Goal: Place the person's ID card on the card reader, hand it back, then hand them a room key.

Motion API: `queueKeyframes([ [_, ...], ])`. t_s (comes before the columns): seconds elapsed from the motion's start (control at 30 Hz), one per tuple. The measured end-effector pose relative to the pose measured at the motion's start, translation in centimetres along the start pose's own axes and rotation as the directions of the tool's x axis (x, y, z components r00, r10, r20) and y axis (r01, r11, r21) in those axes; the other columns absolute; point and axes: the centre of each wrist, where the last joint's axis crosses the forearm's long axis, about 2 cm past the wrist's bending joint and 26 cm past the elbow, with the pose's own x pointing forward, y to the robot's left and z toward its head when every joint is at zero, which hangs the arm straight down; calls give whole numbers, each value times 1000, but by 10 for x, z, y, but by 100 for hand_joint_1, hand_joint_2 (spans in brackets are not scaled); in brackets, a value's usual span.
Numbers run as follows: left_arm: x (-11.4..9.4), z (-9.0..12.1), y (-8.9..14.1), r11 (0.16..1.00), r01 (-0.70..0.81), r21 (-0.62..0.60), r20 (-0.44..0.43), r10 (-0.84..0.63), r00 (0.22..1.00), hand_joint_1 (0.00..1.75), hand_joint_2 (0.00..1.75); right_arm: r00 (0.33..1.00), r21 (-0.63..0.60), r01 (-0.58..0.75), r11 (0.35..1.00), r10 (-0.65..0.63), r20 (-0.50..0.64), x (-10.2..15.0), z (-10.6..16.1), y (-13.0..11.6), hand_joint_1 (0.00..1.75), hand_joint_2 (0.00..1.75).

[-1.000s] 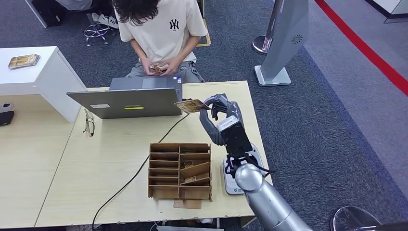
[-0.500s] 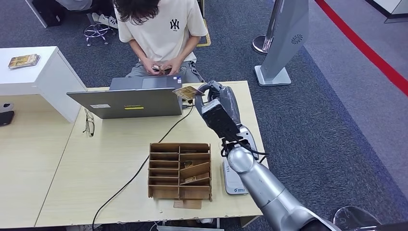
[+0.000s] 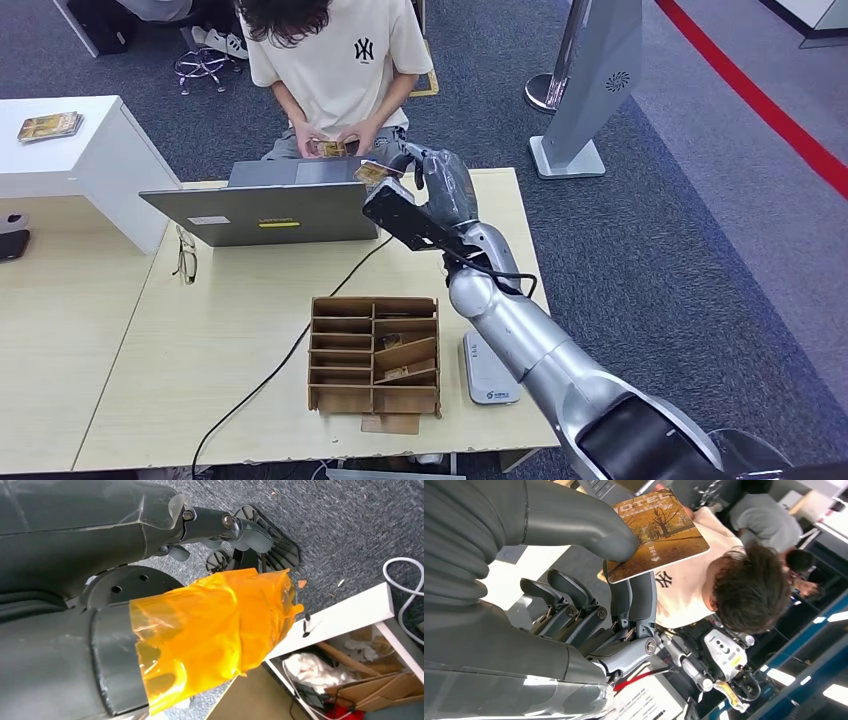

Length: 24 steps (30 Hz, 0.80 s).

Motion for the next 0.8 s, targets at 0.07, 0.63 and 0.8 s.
queueKeyframes([
  [0.07,1,-1,-2,1000,8,-5,2,-8,1000,0,0,999,13,-36,999,37,-8,0,-5,0,175,175],
  [0.63,3,-6,-7,998,55,7,6,-55,998,0,0,967,2,-250,968,250,-51,-11,-16,1,175,175],
  [0.8,2,-6,-8,998,67,18,10,-68,998,0,0,959,9,-279,960,279,-53,-14,-14,2,175,175],
])
